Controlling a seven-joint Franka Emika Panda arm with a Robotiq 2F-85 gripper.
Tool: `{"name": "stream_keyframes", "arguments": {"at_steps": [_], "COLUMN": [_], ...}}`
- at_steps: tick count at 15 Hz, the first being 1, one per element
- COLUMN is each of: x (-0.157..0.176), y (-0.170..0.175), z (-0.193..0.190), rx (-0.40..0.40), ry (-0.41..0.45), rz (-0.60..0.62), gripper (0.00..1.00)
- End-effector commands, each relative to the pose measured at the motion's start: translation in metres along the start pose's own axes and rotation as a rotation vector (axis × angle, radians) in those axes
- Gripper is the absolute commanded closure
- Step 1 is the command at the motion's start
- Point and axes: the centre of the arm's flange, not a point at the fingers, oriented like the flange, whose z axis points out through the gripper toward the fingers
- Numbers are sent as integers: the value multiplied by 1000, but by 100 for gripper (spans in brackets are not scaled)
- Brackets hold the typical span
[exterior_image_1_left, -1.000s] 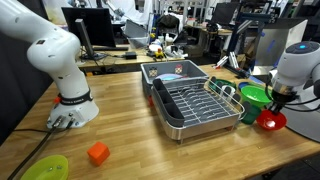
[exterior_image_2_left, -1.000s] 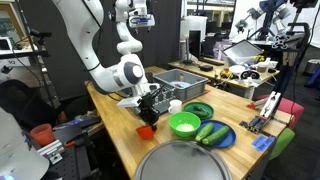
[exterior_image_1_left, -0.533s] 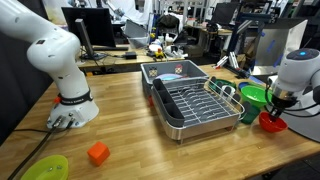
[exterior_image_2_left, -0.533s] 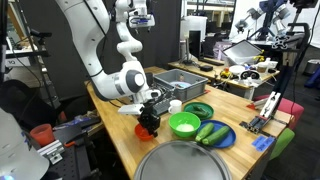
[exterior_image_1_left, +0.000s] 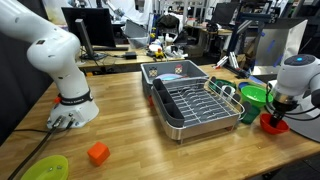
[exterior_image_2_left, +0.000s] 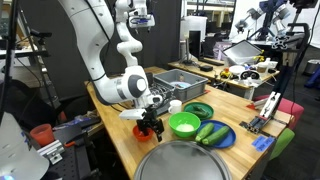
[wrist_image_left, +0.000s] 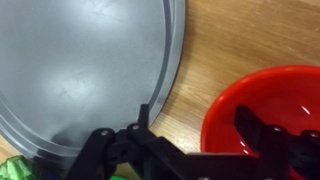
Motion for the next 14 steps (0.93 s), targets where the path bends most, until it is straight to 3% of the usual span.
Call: {"name": "stream_keyframes", "arguments": {"at_steps": [1, 14], "x": [-5, -27], "y": [7, 15], "z": [-11, -79], "rx": [-53, -276], "ry": [-12, 28], "rz": [-31, -59], "gripper": [0, 0]}}
